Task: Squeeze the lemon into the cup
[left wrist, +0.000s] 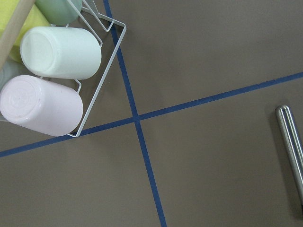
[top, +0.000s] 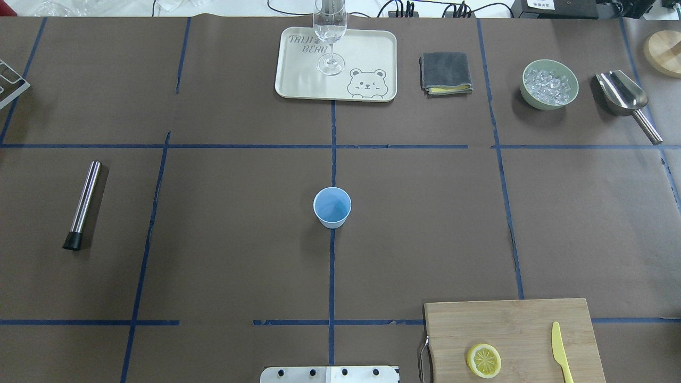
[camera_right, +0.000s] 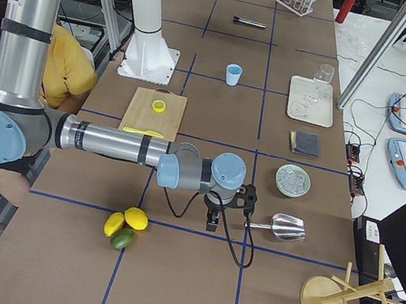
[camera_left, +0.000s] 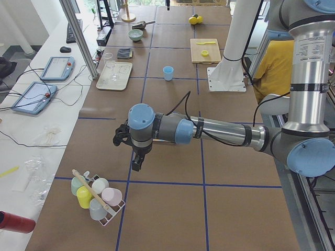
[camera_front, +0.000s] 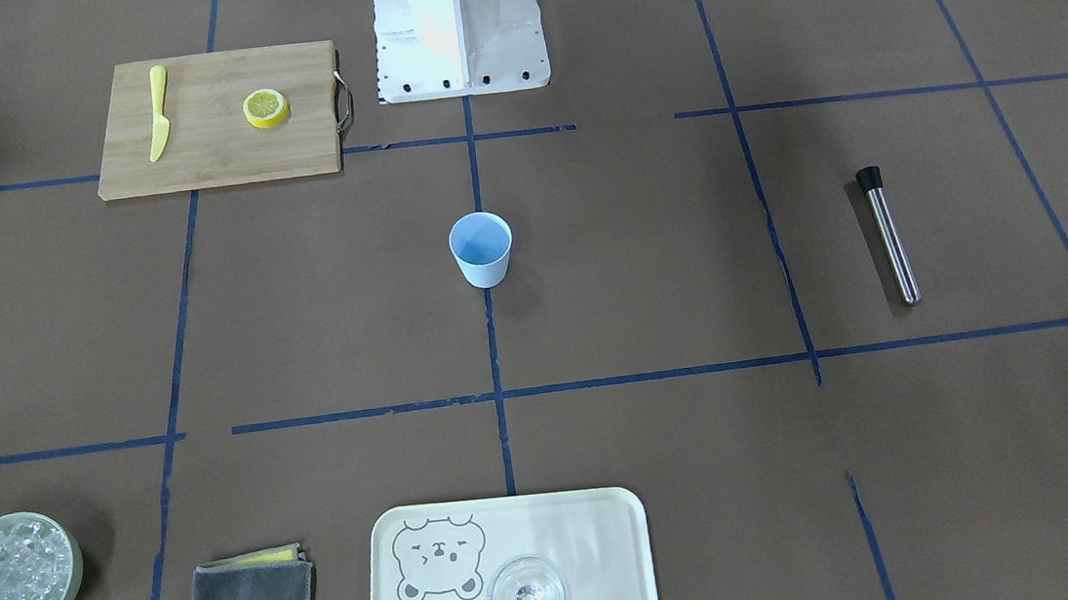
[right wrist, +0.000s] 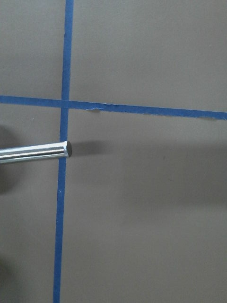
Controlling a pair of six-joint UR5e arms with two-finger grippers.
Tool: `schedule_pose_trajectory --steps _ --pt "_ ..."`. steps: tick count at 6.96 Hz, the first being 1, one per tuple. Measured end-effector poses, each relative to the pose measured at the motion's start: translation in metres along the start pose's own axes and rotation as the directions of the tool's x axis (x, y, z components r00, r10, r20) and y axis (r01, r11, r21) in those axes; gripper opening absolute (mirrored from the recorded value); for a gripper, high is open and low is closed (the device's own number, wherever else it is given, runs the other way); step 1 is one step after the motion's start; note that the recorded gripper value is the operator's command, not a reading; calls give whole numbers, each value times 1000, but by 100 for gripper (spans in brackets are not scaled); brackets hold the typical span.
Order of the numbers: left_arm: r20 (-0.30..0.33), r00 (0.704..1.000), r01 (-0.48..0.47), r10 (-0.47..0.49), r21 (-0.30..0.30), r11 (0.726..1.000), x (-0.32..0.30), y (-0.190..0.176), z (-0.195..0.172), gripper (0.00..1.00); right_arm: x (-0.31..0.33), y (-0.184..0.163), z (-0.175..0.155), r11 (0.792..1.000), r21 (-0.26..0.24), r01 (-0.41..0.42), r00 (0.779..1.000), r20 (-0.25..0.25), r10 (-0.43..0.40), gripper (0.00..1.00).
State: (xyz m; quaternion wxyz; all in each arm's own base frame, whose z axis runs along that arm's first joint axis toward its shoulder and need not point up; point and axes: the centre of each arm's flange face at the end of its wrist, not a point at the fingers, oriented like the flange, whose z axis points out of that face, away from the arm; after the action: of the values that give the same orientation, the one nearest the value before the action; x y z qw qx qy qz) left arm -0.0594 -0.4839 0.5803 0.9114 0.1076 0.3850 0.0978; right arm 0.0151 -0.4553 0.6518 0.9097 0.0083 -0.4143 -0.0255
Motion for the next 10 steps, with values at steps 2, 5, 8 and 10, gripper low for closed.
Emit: schedule_pose_trajectory --steps 2,5,8,10 --pt "2 1000 -18 18 10 1000 4 -3 -3 100 0 0 0 1000 0 0 1000 2 0 100" --pt "2 1000 -28 28 18 999 7 -5 -5 100 -4 0 -1 1000 4 9 1000 3 -9 100" --pt "2 999 -36 36 22 999 5 -2 -3 100 -67 -3 0 998 42 39 999 31 -41 100" --pt "2 999 -35 35 22 999 5 -1 -3 100 -153 19 11 998 51 -23 996 88 18 100"
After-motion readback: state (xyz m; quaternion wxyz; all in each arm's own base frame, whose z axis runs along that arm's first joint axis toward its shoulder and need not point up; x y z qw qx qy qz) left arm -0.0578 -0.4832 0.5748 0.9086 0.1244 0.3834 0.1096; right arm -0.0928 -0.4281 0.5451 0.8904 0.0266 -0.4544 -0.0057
